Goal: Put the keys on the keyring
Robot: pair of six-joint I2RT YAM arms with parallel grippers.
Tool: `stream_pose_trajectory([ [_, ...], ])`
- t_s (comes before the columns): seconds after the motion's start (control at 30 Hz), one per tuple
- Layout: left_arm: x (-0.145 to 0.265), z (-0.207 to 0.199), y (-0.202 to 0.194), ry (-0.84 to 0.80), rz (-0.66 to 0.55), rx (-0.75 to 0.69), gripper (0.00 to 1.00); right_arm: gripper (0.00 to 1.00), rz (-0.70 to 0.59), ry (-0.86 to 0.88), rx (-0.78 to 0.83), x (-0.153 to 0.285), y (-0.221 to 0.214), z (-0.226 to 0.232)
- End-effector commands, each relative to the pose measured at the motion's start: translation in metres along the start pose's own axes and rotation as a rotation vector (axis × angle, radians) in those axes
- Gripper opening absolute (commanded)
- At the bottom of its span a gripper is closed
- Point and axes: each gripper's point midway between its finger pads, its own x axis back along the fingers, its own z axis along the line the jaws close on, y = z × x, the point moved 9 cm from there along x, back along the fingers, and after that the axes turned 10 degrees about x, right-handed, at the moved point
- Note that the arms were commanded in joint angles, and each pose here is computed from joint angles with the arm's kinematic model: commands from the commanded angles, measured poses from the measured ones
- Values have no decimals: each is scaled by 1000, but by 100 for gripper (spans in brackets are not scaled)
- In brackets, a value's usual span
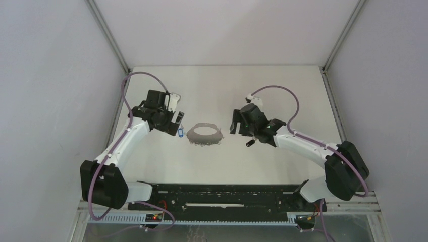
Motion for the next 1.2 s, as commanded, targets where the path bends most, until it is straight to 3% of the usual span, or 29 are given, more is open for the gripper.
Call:
stream_pose_trajectory([
  [0.0,9,5,13,23,-73,-45,100,92,-114,165,157,-10,7,45],
  [0.1,16,8,14,20,-77,-30,100,89,-73,189,190,-27,5,66],
  [0.4,30,12,12,51,-108,4,100,63,-25,91,170,-89,8,80],
  [0.83,31,13,12,68,-102,7,100,37,11,90,105,-116,8,74],
  [1.17,29,14,11,74,-97,-4,100,34,41,118,75,-128,5,78],
])
